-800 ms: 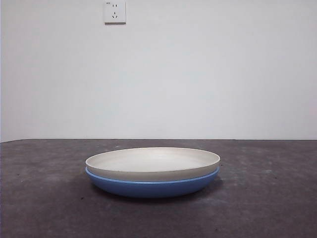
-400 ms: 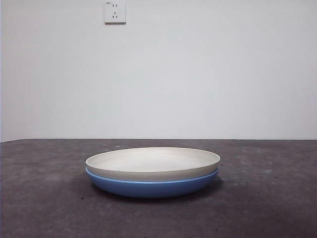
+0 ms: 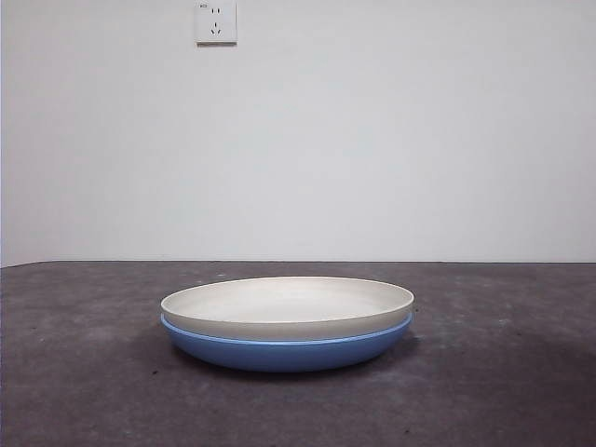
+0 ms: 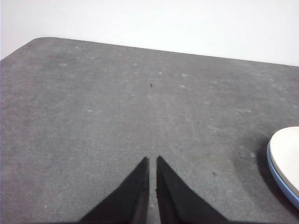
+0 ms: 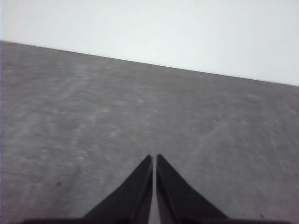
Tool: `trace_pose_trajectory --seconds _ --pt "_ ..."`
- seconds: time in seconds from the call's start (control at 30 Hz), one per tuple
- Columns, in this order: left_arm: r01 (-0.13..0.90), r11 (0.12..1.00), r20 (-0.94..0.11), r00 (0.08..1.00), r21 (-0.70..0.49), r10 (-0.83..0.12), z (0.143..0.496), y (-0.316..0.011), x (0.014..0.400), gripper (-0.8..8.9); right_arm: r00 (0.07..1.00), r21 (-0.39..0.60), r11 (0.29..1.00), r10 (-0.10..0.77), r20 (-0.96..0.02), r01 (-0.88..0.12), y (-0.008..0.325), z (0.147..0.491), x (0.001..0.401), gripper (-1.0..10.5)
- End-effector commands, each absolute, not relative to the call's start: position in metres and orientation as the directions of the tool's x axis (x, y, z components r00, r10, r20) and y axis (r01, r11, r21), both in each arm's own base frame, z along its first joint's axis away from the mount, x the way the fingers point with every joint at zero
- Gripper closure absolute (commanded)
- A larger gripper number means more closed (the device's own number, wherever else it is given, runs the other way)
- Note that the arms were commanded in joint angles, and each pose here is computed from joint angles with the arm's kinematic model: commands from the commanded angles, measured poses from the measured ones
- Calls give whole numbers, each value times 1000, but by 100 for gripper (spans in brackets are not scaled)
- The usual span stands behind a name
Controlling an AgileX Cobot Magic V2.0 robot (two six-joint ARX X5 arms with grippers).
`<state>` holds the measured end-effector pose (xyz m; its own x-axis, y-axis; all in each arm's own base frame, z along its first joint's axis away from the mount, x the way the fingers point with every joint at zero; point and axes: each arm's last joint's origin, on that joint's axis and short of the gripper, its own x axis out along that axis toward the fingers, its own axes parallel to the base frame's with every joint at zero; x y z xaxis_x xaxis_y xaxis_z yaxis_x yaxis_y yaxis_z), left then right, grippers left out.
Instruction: Pick up the white plate, put it on the blue plate, put it on desk
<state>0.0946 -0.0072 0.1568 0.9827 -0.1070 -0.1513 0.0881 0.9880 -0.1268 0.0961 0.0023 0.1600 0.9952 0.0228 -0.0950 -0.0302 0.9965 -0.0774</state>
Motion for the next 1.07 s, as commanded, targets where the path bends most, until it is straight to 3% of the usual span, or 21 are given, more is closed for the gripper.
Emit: trace_pose_trajectory --seconds 0.03,0.33,1.07 --pt "79 990 -177 979 -119 -100 149 -7 95 788 993 -53 999 9 -114 -15 1 155 97 938" --pt "80 990 -177 979 -119 -100 149 -7 95 788 985 -49 998 -57 -166 49 -1 150 96 937" --pt "80 990 -177 979 -119 -100 149 -7 95 788 987 -49 997 -61 -146 55 -2 152 96 937"
